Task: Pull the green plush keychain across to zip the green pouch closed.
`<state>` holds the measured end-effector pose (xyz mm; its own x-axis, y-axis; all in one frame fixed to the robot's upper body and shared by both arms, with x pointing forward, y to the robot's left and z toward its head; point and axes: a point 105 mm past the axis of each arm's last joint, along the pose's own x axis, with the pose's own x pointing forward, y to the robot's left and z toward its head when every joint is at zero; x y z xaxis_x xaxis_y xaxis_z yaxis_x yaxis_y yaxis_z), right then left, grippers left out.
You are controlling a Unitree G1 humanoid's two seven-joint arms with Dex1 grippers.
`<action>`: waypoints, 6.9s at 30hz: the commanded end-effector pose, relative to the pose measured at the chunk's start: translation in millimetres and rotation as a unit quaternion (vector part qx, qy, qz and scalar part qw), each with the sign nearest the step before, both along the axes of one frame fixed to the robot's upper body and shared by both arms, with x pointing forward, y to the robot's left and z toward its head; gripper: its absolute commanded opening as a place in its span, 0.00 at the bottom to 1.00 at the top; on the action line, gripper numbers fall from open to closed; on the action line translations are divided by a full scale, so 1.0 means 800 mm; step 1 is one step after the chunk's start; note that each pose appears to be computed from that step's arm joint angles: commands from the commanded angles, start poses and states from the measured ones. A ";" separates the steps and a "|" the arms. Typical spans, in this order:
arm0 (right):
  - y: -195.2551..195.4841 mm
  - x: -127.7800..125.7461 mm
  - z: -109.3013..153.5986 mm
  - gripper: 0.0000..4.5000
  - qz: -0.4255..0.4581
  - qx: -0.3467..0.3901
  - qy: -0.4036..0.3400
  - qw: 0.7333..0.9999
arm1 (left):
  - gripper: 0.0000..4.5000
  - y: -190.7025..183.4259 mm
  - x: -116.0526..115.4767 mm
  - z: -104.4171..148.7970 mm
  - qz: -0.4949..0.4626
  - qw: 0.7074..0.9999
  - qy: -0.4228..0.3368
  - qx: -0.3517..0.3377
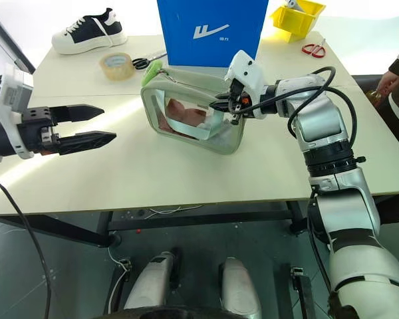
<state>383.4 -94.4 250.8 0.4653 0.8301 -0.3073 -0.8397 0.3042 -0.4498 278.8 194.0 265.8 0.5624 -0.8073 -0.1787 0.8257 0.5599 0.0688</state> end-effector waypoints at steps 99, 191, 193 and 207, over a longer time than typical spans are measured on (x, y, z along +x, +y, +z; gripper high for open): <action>0.056 -0.036 0.007 0.00 0.097 0.002 -0.073 0.993 | 0.02 0.032 0.087 0.023 0.091 0.990 -0.095 -0.042; 0.173 0.032 0.058 0.17 0.022 0.200 0.169 0.965 | 0.00 0.041 0.073 -0.050 0.074 0.988 -0.083 0.110; 0.162 0.035 0.064 0.04 0.017 0.204 0.161 0.966 | 0.00 0.041 0.074 -0.048 0.075 0.988 -0.084 0.110; -0.071 0.064 0.099 0.01 -0.266 0.203 -0.028 0.942 | 0.00 0.040 0.075 -0.049 0.068 0.988 -0.080 0.114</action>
